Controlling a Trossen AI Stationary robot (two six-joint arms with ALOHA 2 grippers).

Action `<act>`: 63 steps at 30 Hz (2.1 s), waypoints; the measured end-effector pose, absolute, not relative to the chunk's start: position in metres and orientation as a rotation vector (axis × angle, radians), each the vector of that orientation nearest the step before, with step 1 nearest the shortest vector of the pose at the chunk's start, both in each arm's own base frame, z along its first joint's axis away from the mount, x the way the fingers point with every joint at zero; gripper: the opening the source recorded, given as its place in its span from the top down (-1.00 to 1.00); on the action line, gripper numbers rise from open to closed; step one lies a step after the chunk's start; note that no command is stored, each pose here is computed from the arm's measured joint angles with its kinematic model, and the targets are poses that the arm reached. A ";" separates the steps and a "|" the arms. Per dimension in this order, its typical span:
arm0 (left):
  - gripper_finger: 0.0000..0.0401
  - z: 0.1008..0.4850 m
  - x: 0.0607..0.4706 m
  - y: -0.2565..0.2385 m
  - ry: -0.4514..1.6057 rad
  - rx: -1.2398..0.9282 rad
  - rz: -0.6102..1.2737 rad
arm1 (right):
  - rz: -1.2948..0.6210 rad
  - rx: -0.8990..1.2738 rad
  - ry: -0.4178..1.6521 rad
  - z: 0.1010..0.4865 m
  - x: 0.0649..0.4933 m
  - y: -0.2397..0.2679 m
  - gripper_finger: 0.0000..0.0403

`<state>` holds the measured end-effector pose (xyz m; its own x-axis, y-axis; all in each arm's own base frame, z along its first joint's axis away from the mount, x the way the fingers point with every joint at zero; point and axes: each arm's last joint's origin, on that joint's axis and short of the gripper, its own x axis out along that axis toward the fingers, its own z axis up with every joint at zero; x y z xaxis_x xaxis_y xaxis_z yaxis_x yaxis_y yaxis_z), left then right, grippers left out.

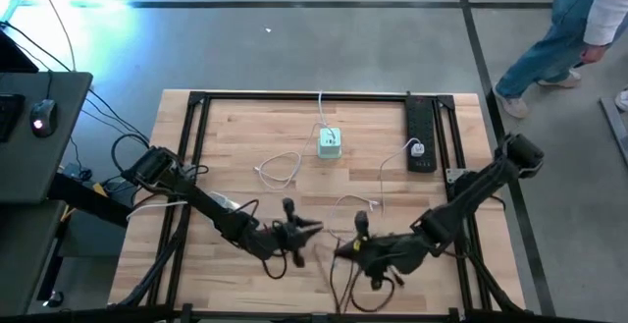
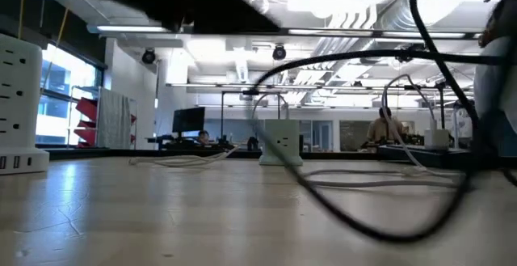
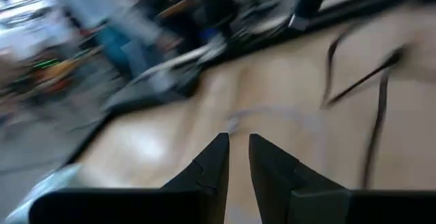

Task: Insert USB
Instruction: Insert the black USB cable into the left white outlet extension

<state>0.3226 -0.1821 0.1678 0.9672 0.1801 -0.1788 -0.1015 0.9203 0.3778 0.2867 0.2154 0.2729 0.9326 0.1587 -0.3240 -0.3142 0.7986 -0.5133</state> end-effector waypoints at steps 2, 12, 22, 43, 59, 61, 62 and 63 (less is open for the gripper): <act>0.82 0.170 0.322 -0.186 0.185 0.352 0.065 | 0.297 -0.593 0.234 0.271 0.291 0.219 1.00; 0.66 0.178 0.319 -0.199 0.094 0.337 -0.110 | 0.354 -0.573 0.182 0.243 0.310 0.234 1.00; 0.49 0.175 0.324 -0.195 0.105 0.274 -0.294 | 0.308 -0.581 0.201 0.236 0.314 0.233 1.00; 0.48 0.168 0.320 -0.200 0.193 0.135 -0.581 | 0.359 -0.592 0.325 0.224 0.312 0.229 1.00; 0.48 0.154 0.328 -0.179 0.368 0.083 -0.505 | 0.138 -0.562 0.687 0.201 0.299 0.203 1.00; 0.48 0.151 0.328 -0.175 0.405 0.077 -0.489 | 0.078 -0.527 0.764 0.196 0.299 0.193 1.00; 0.48 0.149 0.328 -0.174 0.424 0.074 -0.475 | 0.041 -0.520 0.786 0.193 0.298 0.188 1.00; 0.48 0.148 0.329 -0.172 0.439 0.071 -0.460 | 0.004 -0.527 0.801 0.191 0.298 0.184 1.00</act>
<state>0.3286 -0.1721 0.1479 0.8049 -0.4137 -0.4254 0.4440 0.8955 -0.0307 0.2976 0.1841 0.1910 0.7027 -0.1918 -0.6851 -0.1989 0.8716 -0.4480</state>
